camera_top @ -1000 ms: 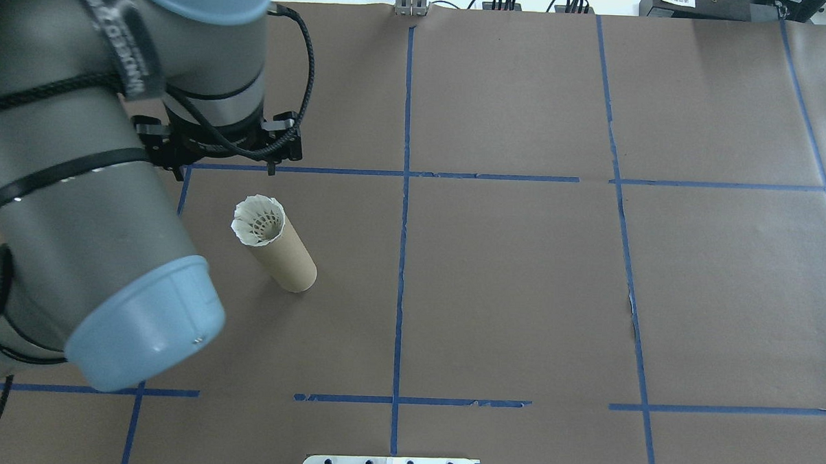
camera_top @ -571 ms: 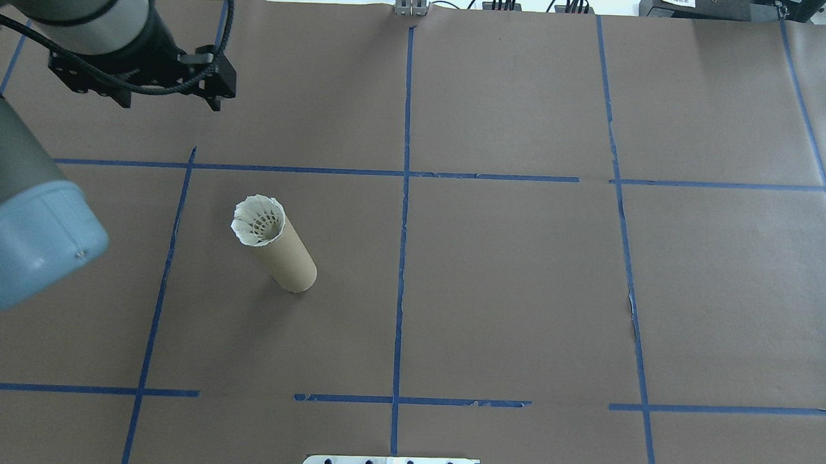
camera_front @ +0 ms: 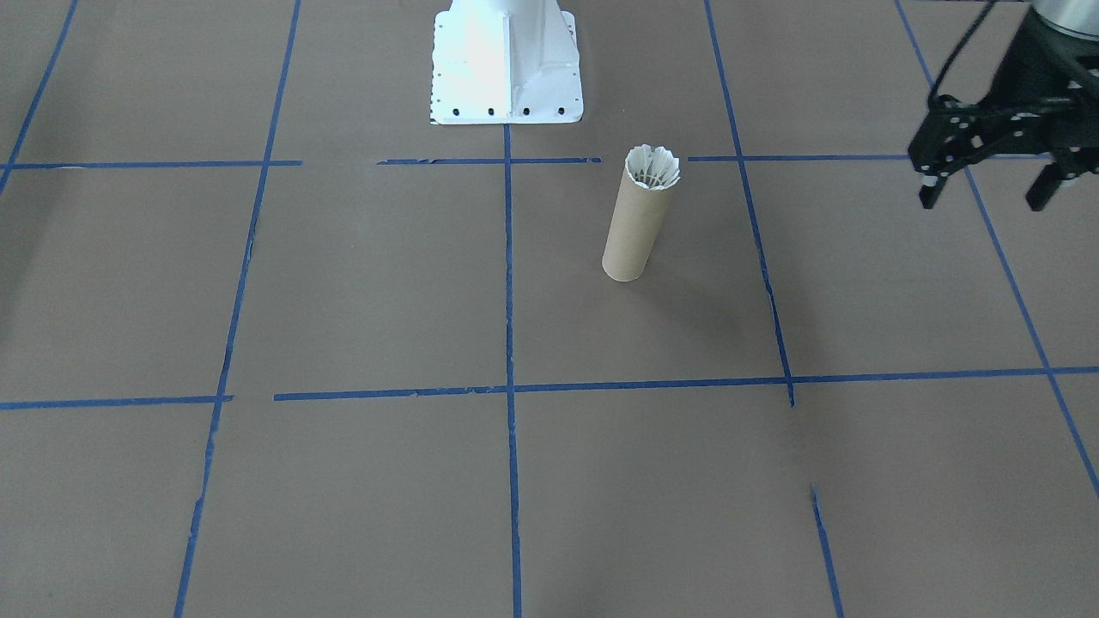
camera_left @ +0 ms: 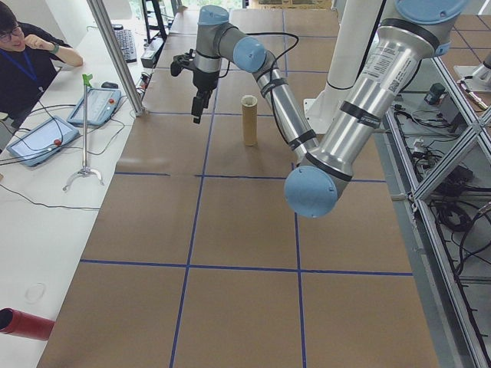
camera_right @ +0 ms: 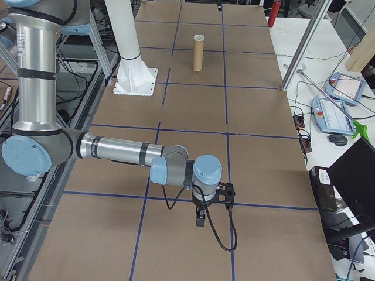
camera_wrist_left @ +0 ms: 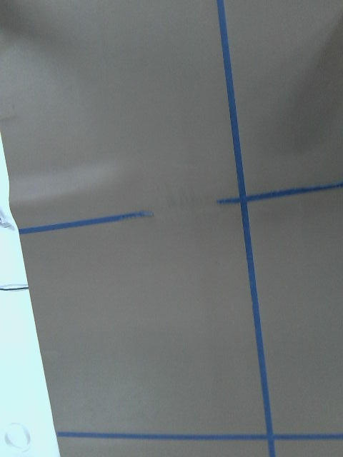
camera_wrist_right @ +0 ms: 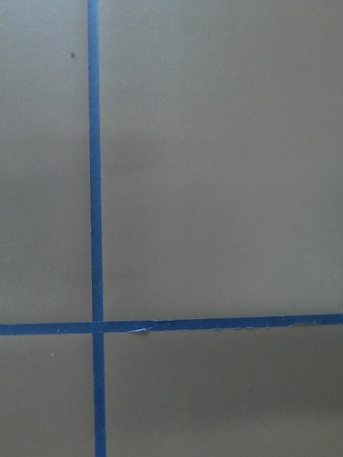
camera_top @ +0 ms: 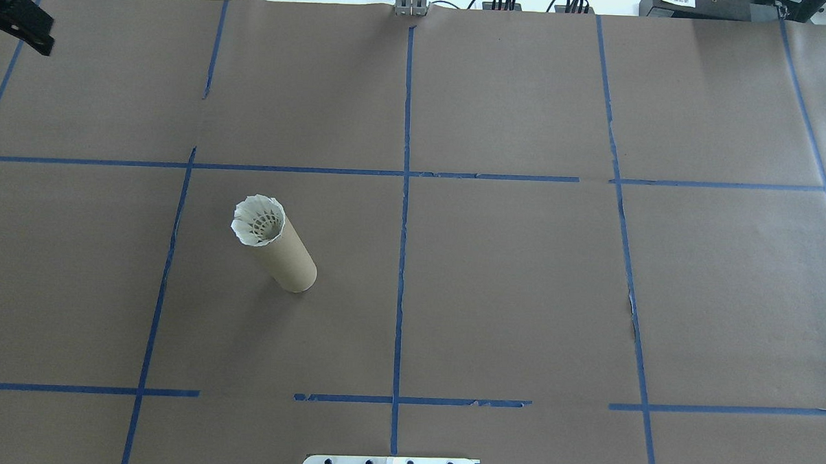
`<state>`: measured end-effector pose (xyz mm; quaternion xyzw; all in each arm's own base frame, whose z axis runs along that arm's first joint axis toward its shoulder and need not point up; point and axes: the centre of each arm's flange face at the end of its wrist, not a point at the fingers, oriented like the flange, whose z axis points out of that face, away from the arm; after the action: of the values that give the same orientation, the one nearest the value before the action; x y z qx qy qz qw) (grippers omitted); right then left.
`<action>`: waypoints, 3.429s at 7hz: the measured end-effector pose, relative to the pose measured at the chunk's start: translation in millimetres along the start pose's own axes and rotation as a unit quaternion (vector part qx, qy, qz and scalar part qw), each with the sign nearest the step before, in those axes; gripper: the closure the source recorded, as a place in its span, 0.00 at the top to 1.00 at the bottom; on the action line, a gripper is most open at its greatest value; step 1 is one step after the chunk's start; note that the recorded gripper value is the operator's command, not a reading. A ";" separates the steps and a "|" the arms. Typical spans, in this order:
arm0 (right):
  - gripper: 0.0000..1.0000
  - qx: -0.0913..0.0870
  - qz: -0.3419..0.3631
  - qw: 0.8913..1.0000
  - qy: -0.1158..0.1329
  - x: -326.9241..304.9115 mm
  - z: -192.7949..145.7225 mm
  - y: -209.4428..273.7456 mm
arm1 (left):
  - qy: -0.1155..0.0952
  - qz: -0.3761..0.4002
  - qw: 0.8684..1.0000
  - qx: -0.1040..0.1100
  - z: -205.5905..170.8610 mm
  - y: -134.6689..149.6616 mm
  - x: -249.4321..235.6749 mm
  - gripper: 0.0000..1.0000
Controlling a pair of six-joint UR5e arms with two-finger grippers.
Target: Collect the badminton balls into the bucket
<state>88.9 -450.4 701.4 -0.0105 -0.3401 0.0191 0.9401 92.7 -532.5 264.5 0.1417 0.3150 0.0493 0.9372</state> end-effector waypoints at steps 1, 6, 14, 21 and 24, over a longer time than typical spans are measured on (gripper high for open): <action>1.00 0.000 0.000 1.000 0.000 -0.1 -0.1 -0.1 | -0.003 0.018 1.000 -0.009 16.9 10.4 -61.3 1.00; 1.00 0.000 0.000 1.000 0.000 -0.2 -0.1 -0.2 | 0.050 -0.021 0.998 -0.020 146.4 158.6 -282.1 1.00; 1.00 0.000 0.000 1.000 0.000 -0.1 -0.1 -0.2 | 0.070 -0.044 0.993 -0.088 164.9 228.1 -331.5 1.00; 1.00 0.000 0.000 1.000 0.000 0.0 0.0 0.1 | 0.105 -0.039 0.991 -0.076 165.5 229.1 -329.2 1.00; 1.00 0.000 0.000 1.000 0.000 0.0 0.1 0.1 | 0.104 -0.041 0.991 -0.077 165.9 233.8 -330.0 1.00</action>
<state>88.9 -450.3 701.5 -0.0106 -0.3402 0.0191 0.9401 -70.6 -408.1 650.4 0.0497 0.4111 0.0494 0.9089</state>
